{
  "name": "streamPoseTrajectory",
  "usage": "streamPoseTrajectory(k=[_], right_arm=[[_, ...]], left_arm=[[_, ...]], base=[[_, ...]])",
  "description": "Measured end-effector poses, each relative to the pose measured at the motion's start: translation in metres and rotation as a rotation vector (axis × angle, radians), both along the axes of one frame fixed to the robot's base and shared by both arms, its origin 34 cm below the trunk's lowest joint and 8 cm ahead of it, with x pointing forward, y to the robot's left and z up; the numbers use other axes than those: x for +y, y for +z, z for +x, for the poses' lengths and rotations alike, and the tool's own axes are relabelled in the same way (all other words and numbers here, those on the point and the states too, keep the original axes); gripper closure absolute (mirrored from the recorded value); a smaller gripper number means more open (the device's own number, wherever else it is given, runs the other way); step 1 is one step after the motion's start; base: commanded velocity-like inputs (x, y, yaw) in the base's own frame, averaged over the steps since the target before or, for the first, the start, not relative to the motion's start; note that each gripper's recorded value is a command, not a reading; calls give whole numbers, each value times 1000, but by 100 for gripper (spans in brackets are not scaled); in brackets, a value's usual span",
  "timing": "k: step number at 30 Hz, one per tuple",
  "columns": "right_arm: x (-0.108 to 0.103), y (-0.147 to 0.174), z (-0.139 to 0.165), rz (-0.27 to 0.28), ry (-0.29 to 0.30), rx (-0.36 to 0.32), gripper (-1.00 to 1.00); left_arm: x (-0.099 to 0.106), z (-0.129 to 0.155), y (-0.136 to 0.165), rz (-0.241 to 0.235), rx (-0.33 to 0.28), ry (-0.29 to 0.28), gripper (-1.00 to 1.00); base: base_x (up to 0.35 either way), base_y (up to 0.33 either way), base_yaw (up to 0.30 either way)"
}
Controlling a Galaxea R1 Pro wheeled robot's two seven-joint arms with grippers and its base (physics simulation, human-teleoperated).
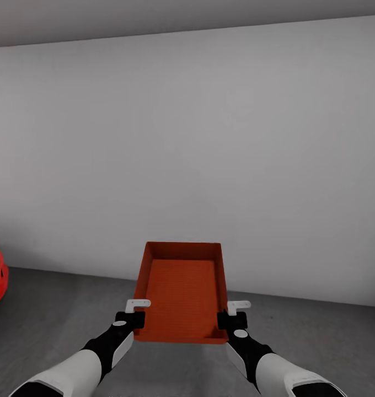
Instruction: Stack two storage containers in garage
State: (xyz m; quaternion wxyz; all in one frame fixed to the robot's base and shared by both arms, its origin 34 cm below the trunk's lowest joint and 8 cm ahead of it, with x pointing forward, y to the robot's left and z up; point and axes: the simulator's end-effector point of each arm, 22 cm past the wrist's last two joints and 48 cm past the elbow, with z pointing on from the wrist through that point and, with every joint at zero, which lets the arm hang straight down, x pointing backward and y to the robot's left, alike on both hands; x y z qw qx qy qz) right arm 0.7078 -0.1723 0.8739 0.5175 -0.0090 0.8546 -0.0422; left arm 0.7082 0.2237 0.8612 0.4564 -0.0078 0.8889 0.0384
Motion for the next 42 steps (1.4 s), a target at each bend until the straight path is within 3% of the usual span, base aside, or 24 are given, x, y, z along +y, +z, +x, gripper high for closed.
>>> streamPoseTrajectory(k=[18,42], right_arm=[[1,-17,-3,0,0,29,100],[1,-34,-6,0,-1,58,100]], left_arm=[[1,-3,-17,0,29,0,100],[1,-7,-34,-1,58,0,100]], base=[[0,0,-15],[0,0,-197]])
